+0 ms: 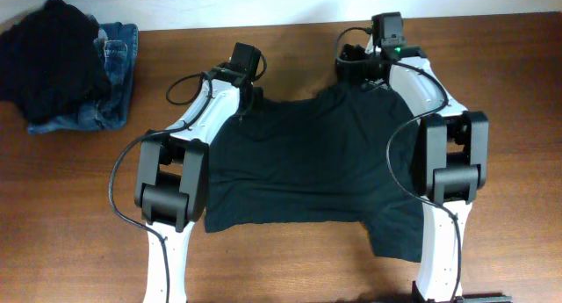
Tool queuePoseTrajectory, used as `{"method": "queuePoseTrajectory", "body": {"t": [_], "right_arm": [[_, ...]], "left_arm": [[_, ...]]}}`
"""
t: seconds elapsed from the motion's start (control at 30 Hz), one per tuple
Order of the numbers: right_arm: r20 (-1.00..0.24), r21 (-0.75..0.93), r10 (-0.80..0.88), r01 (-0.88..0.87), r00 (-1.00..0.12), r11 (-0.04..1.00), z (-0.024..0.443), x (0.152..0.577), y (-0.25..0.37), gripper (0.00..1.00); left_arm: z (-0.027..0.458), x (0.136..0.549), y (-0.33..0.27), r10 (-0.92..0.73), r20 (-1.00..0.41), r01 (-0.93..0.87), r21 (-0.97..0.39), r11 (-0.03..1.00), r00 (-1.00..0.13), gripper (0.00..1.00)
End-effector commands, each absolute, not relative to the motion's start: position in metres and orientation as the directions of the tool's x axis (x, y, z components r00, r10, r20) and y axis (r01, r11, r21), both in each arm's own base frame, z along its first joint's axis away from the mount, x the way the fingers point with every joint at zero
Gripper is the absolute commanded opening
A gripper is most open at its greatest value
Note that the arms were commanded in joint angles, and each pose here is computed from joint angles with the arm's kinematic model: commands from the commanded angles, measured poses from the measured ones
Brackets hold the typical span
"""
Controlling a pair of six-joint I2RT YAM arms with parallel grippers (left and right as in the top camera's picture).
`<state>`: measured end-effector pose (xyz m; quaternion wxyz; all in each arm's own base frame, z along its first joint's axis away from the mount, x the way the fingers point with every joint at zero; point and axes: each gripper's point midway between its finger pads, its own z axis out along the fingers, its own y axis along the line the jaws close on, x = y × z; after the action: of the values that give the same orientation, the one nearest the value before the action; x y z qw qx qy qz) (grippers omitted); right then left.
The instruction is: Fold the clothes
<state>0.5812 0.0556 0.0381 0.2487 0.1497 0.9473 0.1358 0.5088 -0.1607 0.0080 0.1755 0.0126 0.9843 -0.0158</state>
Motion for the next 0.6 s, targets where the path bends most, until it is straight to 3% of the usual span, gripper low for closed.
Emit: {"method": "queuePoseTrajectory", "body": {"t": [0.0, 0.2, 0.4, 0.47, 0.57], "right_arm": [[-0.439, 0.319, 0.360, 0.232, -0.823, 0.919, 0.059, 0.576, 0.043, 0.99], [-0.374, 0.310, 0.420, 0.316, -0.827, 0.897, 0.060, 0.559, 0.029, 0.95], [-0.313, 0.367, 0.513, 0.396, -0.799, 0.841, 0.059, 0.555, 0.007, 0.96], [-0.296, 0.410, 0.512, 0.377, -0.806, 0.830, 0.061, 0.556, 0.009, 0.96], [-0.342, 0.514, 0.368, 0.156, -0.865, 0.844, 0.076, 0.562, 0.032, 0.96]], "left_arm": [[0.003, 0.511, -0.162, 0.012, -0.343, 0.024, -0.031, 0.999, -0.939, 0.21], [0.004, 0.512, -0.161, 0.012, -0.344, 0.022, -0.027, 0.999, -0.939, 0.33], [0.003, 0.513, -0.149, -0.002, -0.343, 0.000, -0.005, 1.000, -0.939, 0.34], [0.003, 0.514, -0.145, -0.008, -0.343, -0.006, -0.005, 1.000, -0.939, 0.34], [0.003, 0.516, -0.141, -0.016, -0.343, -0.015, -0.005, 1.000, -0.939, 0.35]]}}
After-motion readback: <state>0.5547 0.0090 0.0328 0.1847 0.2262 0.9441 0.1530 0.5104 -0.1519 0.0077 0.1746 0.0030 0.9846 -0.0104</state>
